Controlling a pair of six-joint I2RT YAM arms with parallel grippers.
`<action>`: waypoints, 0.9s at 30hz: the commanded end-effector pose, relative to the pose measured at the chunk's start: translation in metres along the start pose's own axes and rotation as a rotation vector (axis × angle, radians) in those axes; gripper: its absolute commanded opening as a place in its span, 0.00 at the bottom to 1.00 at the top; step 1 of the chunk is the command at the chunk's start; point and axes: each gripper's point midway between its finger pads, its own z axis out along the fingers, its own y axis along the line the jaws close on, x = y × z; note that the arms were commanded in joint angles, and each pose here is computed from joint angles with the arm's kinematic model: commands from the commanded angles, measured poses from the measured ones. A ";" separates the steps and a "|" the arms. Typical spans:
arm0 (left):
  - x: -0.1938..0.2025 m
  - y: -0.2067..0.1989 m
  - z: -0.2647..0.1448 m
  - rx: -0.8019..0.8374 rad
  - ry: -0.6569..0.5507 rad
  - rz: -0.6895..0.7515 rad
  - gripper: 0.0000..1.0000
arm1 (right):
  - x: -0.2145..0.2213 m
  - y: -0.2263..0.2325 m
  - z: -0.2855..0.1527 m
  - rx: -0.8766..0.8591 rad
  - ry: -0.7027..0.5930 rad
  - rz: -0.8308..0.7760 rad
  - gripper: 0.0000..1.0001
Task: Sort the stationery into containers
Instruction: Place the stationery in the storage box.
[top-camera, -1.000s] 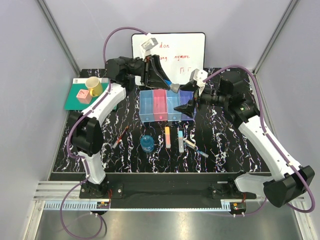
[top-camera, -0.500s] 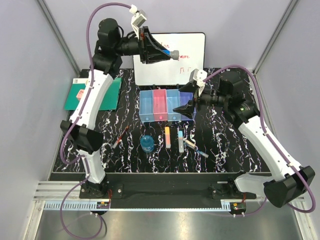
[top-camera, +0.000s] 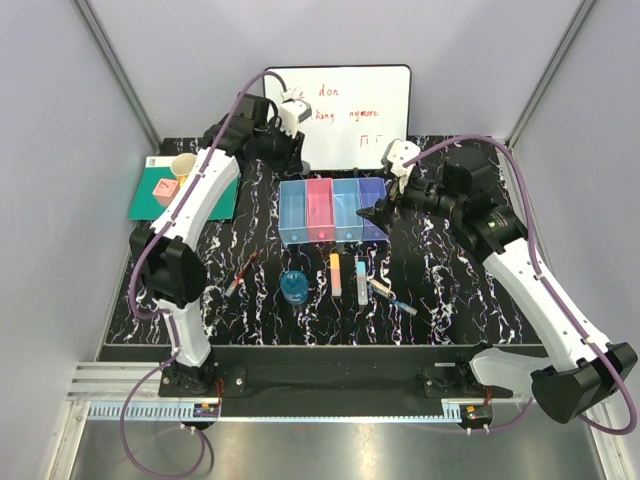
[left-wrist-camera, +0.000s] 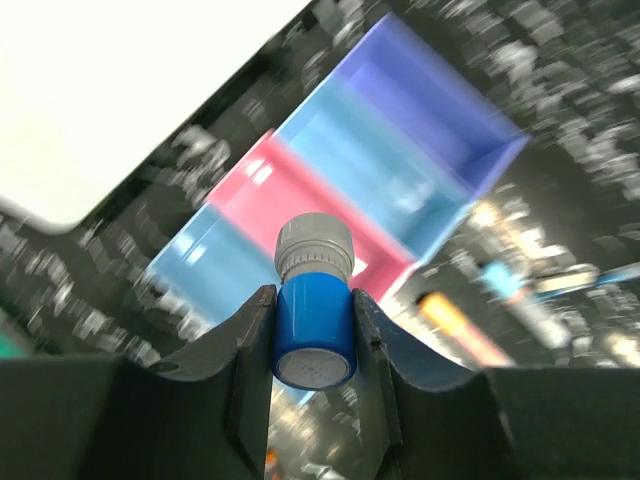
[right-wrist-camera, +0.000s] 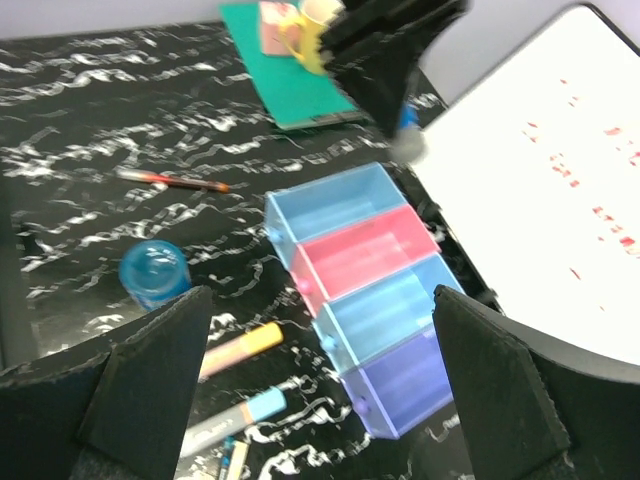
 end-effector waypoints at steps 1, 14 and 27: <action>0.029 0.048 -0.003 -0.214 0.147 0.113 0.00 | 0.015 -0.017 -0.007 0.110 0.086 -0.025 1.00; 0.082 0.076 0.030 -0.210 0.357 0.136 0.00 | 0.029 -0.005 -0.019 0.085 0.139 -0.053 1.00; 0.115 0.068 0.071 -0.103 0.432 0.165 0.00 | 0.031 -0.006 -0.017 0.083 0.148 -0.053 1.00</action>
